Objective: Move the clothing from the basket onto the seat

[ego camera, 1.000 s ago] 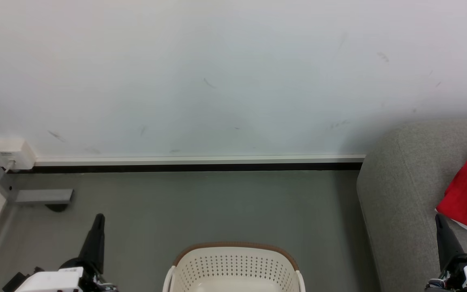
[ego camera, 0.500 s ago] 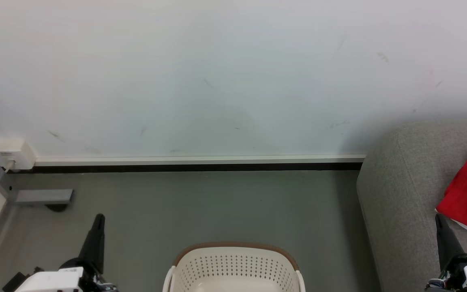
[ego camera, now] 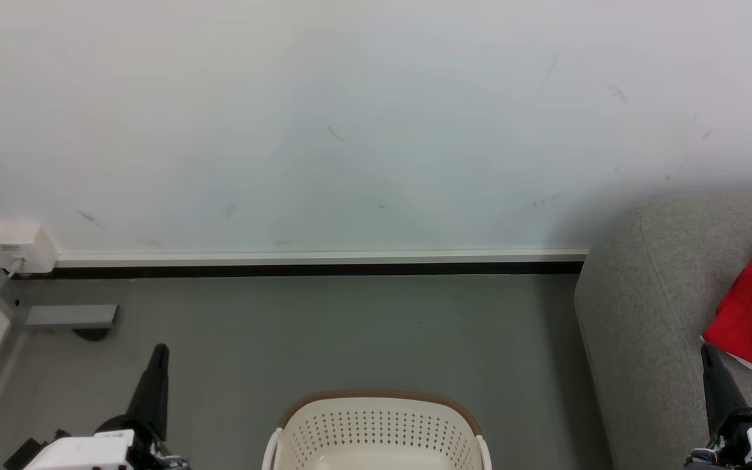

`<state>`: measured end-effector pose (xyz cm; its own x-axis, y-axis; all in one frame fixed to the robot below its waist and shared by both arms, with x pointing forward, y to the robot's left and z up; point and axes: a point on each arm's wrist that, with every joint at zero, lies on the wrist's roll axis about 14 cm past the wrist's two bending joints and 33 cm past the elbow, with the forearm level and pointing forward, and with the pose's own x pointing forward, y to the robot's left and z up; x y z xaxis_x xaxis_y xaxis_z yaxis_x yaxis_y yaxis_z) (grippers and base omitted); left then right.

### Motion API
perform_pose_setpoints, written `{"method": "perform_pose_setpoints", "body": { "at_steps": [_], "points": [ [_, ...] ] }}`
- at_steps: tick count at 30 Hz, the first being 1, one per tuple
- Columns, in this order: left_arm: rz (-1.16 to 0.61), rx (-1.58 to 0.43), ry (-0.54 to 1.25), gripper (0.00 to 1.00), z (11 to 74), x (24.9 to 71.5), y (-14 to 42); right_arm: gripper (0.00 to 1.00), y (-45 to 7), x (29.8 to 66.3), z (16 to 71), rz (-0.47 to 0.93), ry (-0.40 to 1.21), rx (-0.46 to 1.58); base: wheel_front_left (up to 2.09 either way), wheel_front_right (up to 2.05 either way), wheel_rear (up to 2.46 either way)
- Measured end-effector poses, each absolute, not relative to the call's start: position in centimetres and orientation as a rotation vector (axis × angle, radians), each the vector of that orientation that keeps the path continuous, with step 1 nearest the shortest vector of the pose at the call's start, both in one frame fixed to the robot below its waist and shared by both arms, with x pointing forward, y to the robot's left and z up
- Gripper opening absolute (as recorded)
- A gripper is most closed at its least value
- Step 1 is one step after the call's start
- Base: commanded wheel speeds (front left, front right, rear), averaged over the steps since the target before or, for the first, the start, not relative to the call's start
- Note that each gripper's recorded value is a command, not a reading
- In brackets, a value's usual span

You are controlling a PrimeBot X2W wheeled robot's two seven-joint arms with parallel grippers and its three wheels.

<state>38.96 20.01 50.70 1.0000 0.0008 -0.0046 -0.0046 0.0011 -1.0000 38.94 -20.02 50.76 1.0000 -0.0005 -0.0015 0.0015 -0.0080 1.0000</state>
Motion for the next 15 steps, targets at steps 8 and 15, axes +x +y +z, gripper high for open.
{"method": "perform_pose_setpoints", "body": {
  "at_steps": [8, 15],
  "points": [
    [0.005, -1.57, 0.003, 0.0, 50.68, 38.96, 20.02, 0.0, -20.02, 38.95, 50.77, -0.002, 0.0, 1.579, 0.0, 0.0, 0.0],
    [0.005, -1.57, 0.003, 0.0, 50.69, 38.96, 20.01, 0.0, -19.97, 38.95, 50.76, -0.001, 0.001, 1.58, 0.0, 0.0, 0.0]
  ]
}}
